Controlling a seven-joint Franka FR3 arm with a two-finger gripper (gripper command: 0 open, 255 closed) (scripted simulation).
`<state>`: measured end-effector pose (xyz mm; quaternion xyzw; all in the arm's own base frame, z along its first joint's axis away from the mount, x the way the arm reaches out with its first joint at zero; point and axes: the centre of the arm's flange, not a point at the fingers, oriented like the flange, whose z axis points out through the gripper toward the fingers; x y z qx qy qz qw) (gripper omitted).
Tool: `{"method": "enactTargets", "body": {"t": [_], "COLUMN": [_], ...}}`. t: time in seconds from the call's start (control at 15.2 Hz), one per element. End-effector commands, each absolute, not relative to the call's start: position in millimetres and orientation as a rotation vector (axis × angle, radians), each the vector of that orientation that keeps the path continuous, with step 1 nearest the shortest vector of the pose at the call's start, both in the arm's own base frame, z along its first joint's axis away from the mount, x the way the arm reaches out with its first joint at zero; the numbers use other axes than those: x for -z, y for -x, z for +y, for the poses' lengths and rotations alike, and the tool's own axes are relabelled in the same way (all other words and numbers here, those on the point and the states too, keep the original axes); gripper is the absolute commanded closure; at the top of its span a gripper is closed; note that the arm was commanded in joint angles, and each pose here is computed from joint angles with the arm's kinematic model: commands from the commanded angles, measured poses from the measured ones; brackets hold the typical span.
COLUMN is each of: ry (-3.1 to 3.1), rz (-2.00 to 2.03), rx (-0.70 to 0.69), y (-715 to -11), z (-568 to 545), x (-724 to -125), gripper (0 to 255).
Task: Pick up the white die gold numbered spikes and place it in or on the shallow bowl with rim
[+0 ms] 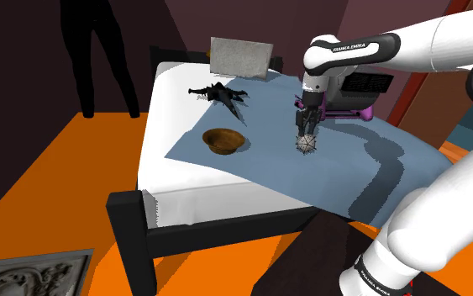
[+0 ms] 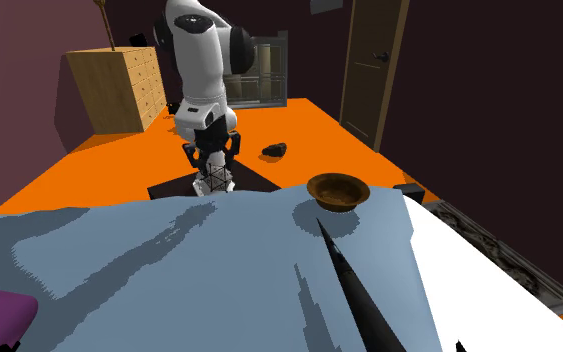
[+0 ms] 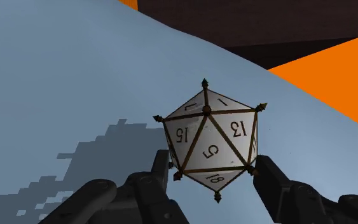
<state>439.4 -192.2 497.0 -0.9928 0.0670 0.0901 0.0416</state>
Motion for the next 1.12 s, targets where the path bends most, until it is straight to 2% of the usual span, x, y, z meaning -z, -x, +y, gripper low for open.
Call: {"method": "enactTargets", "body": {"t": [0.0,0.66,1.06], "ry": [3.039,3.039,3.039], "rz": [0.205,0.205,0.205], "rx": [-0.276,-0.276,-0.276], "y": [-439.5,-439.5,-486.6], "z": [-191.4,-191.4,-127.8], "x": [-508.4,-560.3,-562.7], "gripper": [255,255,255]}}
